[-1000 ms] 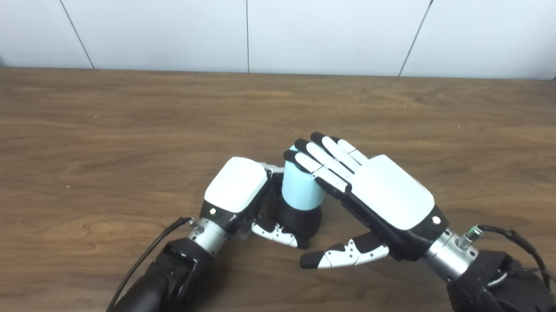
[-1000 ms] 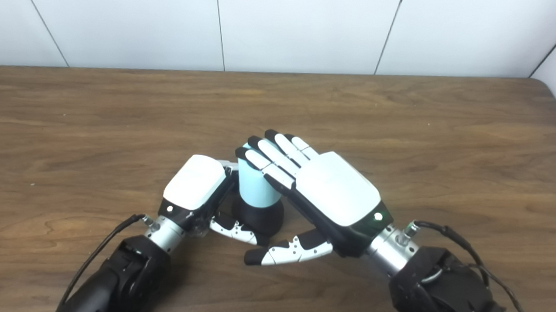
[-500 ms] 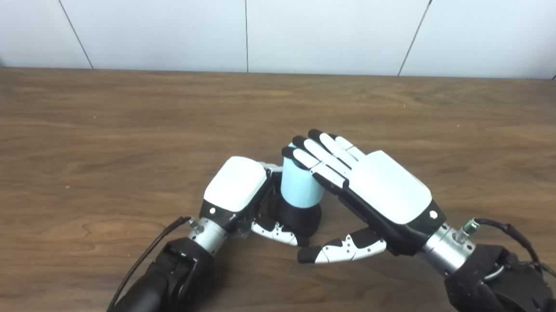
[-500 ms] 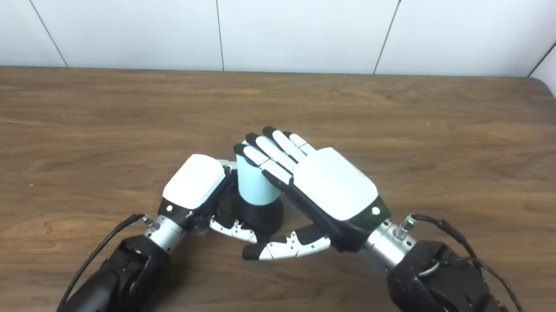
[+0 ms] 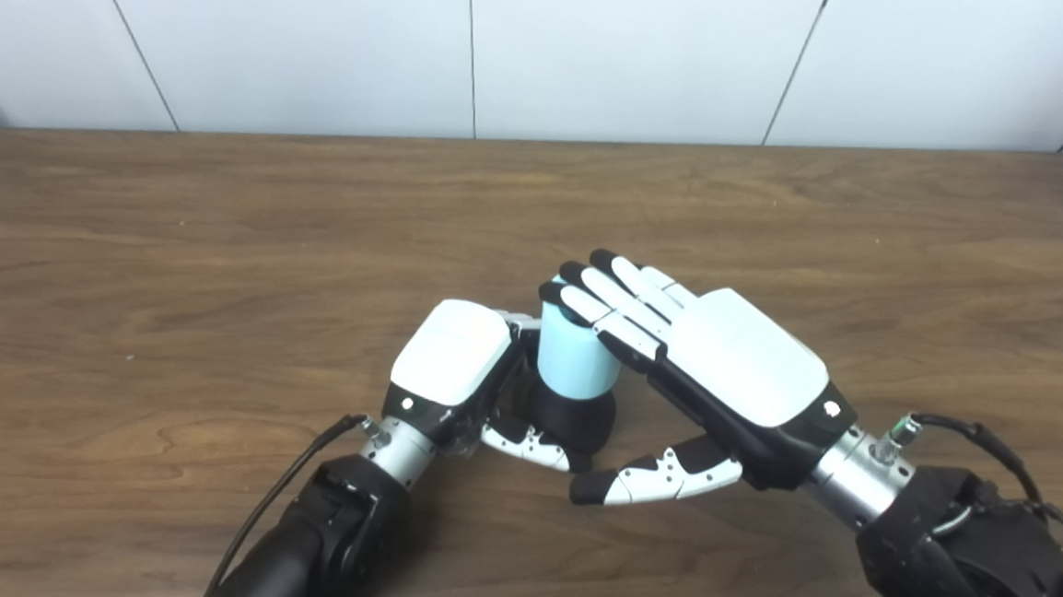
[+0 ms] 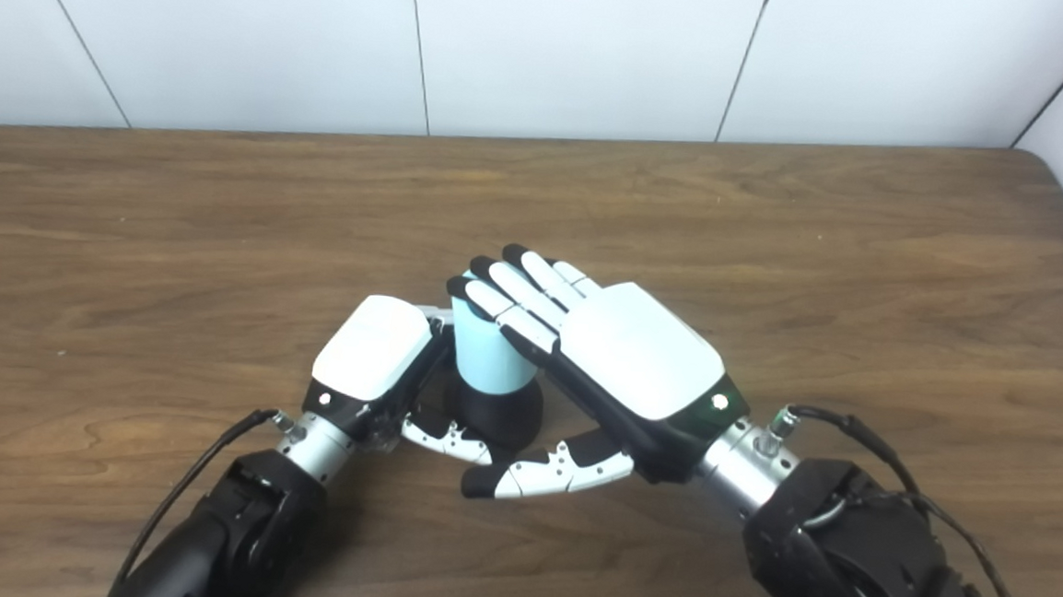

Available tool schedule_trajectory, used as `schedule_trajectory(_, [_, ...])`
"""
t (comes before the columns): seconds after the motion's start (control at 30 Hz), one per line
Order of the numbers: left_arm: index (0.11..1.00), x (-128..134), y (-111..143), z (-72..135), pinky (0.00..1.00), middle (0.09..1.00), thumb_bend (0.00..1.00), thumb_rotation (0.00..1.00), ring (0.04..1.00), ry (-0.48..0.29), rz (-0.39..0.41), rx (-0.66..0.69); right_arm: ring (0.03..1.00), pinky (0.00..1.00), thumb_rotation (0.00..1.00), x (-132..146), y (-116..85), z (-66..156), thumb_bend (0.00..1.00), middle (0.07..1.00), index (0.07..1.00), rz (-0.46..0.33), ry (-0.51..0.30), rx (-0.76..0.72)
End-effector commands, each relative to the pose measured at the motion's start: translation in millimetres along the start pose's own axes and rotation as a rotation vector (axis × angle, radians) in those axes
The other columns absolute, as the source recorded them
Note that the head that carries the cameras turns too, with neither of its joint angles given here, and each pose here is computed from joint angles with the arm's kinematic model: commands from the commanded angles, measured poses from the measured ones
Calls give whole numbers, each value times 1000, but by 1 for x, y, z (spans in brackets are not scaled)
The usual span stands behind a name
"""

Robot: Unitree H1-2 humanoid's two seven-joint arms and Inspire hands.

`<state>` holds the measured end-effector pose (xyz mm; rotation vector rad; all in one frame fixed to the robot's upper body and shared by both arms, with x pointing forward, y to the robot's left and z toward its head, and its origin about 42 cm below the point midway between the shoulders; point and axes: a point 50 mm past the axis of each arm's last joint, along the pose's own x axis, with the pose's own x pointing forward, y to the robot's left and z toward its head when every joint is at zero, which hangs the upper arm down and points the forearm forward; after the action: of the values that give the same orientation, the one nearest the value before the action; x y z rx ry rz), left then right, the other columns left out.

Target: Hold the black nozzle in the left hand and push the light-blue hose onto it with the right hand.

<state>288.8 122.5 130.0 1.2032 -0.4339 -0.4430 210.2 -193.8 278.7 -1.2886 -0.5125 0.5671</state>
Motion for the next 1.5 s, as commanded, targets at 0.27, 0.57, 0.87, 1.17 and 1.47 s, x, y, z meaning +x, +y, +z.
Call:
schedule_trajectory(0.27, [456,-44,-66,-14,395,523,475,0,528,132,-422,-3,1000,964,951,-8,-25,9,573,982,960,-25,-36,-43])
schedule_trajectory(0.57, [453,-44,-66,-14,398,524,474,0,536,135,-425,-4,991,941,930,-7,-31,7,578,968,932,-40,-38,-90])
schedule_trajectory(0.87, [448,-43,-66,-14,402,522,474,0,539,136,-426,-4,998,939,955,-5,-36,5,593,956,916,-51,-41,-87])
schedule_trajectory(1.17, [485,-43,-65,-13,388,500,478,0,508,129,-412,-7,969,911,984,-4,-33,5,603,910,861,-6,-31,-92])
schedule_trajectory(1.47, [484,-43,-65,-11,394,507,477,0,521,126,-412,-12,844,853,984,-3,-18,3,603,819,789,71,-17,-41])
